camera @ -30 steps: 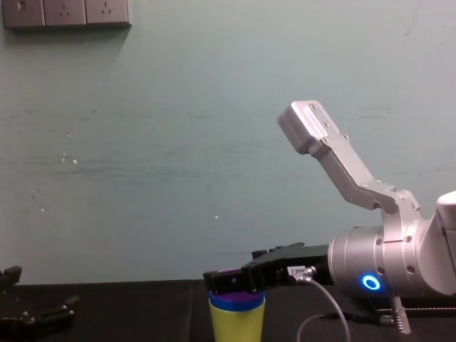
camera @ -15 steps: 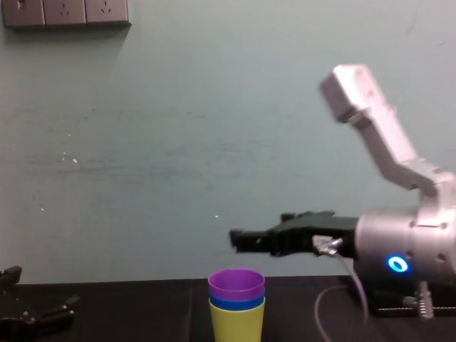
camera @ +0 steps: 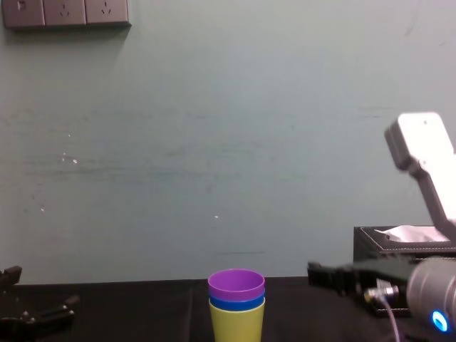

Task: Stack the three plastic cups sequentially using one hand.

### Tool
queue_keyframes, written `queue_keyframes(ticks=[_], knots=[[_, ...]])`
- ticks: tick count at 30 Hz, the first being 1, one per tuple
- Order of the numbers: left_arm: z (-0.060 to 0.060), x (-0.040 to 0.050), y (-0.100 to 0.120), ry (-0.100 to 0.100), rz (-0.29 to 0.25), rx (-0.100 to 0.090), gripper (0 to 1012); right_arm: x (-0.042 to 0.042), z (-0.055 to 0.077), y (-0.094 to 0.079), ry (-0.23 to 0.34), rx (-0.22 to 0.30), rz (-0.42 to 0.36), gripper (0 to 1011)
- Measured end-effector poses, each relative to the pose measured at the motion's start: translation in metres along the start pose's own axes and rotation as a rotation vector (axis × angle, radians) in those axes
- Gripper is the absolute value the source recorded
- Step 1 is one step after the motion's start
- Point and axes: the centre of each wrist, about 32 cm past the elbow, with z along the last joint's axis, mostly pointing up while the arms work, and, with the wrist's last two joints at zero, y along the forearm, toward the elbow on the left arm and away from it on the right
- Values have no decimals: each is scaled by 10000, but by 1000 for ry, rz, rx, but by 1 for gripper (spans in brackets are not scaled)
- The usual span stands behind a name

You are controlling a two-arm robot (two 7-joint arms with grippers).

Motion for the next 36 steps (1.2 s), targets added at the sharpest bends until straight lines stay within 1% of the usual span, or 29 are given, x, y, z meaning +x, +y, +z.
queue_keyframes(ticks=[1, 3, 4, 9, 11, 15, 36], knots=[[0, 0, 0, 0, 0, 0, 1000, -27, -53, 2, -4, -15, -30, 1003], [0, 0, 0, 0, 0, 0, 1000, -54, -99, 6, -7, -27, -57, 1003], [0, 0, 0, 0, 0, 0, 1000, -86, -144, 8, -11, -39, -81, 1003], [0, 0, 0, 0, 0, 0, 1000, -172, -268, 20, -35, -57, -138, 1003], [0, 0, 0, 0, 0, 0, 1000, -186, -285, 26, -45, -61, -147, 1003], [0, 0, 0, 0, 0, 0, 1000, -187, -316, 38, -66, -70, -156, 1003], [0, 0, 0, 0, 0, 0, 1000, -198, -317, 36, -62, -70, -160, 1003]])
